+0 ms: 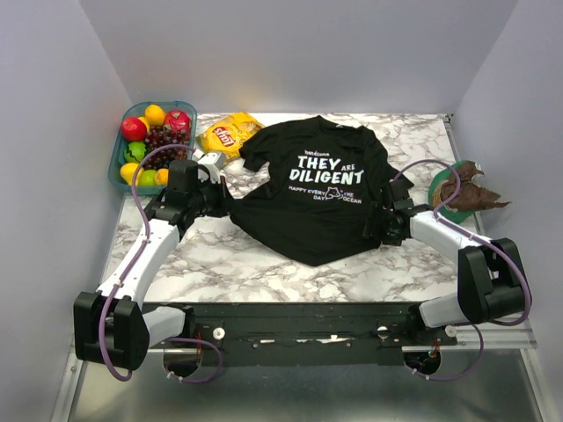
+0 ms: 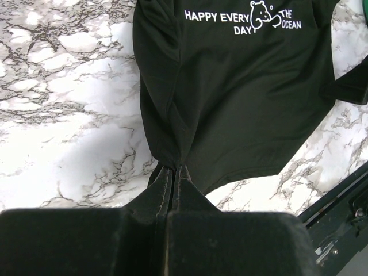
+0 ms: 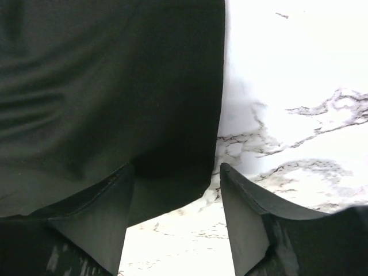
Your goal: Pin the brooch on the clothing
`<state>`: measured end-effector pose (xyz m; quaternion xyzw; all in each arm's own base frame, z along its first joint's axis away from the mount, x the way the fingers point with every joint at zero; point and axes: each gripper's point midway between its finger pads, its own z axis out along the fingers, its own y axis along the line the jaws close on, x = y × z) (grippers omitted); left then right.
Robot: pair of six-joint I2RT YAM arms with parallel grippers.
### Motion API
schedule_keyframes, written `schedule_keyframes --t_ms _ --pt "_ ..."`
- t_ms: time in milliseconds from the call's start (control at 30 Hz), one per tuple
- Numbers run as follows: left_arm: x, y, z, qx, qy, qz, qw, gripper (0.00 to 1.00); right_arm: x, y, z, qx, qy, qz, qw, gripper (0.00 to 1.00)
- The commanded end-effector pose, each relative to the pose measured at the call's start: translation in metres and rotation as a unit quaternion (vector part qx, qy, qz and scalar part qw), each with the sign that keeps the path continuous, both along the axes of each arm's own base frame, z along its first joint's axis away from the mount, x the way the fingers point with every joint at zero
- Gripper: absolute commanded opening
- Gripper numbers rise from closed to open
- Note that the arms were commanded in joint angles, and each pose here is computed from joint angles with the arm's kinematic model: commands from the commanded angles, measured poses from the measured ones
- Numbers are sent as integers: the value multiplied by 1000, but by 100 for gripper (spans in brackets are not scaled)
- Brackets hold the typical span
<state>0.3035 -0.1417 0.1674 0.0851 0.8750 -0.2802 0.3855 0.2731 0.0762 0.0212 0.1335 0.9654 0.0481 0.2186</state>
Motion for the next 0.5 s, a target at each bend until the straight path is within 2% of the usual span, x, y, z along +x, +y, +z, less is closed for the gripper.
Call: schedule_keyframes --t_ms 0,67,100,167,200,300,367,400,467 --pt "1 5 2 8 -9 3 1000 0 -12 7 -4 11 16 17 1000 63" --pt "2 7 3 11 -11 6 1000 0 -13 11 -2 23 15 24 999 56" --pt "2 7 3 12 -11 7 1000 0 -11 12 0 26 11 25 999 48" --pt "2 8 3 13 -12 8 1000 0 -11 12 2 26 6 28 999 38" --pt "2 8 3 13 -12 9 1000 0 -10 13 4 26 1 31 999 27" --pt "4 12 6 19 -18 15 1000 0 -8 12 19 25 -11 37 999 10" --pt "6 18 9 26 -27 30 999 0 2 13 51 26 -50 39 998 2" --pt "7 21 11 29 -33 35 998 0 -2 8 59 17 -48 38 998 1" --pt "8 26 17 32 -47 46 997 0 4 0 96 3 -96 30 995 1"
